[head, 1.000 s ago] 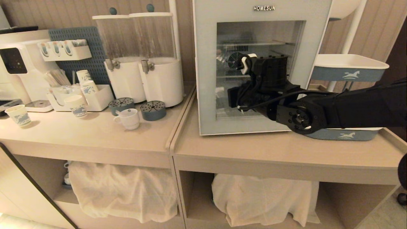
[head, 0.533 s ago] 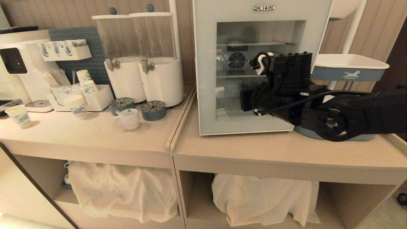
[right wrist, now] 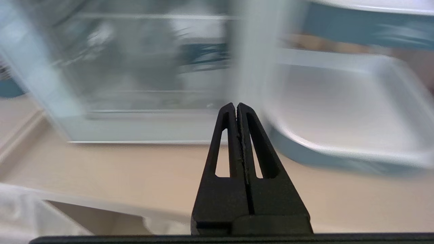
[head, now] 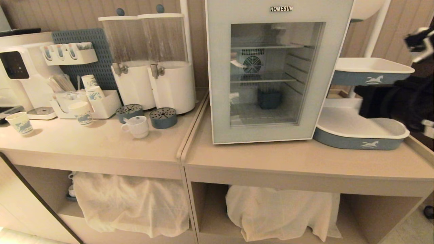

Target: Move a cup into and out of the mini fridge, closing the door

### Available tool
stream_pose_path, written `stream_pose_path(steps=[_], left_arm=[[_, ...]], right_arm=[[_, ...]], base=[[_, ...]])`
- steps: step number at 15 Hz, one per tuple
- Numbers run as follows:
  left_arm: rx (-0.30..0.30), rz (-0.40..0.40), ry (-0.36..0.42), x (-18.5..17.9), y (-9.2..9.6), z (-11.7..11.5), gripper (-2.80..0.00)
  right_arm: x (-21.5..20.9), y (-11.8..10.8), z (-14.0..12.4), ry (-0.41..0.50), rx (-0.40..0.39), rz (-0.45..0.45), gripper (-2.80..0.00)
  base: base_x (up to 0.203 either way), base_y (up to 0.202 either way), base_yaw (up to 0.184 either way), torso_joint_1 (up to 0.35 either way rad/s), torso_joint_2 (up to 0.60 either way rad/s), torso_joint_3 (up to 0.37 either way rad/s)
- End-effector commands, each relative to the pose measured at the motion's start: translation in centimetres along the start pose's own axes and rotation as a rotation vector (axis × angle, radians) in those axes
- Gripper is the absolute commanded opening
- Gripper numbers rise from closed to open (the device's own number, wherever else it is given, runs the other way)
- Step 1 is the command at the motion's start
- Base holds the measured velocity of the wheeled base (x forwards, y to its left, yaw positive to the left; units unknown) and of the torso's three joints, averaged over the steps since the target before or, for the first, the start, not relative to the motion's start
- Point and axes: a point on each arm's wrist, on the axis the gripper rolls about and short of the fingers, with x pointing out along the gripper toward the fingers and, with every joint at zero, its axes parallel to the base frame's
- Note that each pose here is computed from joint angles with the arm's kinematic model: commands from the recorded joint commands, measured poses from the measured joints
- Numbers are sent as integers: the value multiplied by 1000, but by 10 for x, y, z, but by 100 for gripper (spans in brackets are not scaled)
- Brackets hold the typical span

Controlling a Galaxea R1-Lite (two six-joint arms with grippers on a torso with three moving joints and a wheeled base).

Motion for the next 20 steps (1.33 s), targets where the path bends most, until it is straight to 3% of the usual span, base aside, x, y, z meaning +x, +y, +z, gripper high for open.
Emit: stream_pose_path(steps=[1, 5, 9, 13, 18, 20], left_arm=[[-2, 5, 33, 1, 2, -11, -280], [-2, 6, 35, 2, 2, -11, -280], [-2, 6, 35, 2, 2, -11, -280], [-2, 5, 33, 1, 2, -11, -280], [-2, 6, 35, 2, 2, -11, -280], [-2, 6, 35, 2, 2, -11, -280]], right_arm=[[-88, -42, 4, -150, 66, -66, -280], [-184, -75, -38, -165, 142, -166, -280], [-233, -81, -83, -123, 194, -412, -280], [-275, -71, -135, -301, 209, -240, -280], [-214, -62, -213, -162, 109, -101, -280], [-206, -59, -233, -70, 87, -42, -280]], base=[[0, 0, 0, 0, 0, 0], [0, 0, 0, 0, 0, 0], [0, 0, 0, 0, 0, 0], [0, 0, 0, 0, 0, 0], [0, 0, 0, 0, 0, 0], [0, 0, 0, 0, 0, 0]])
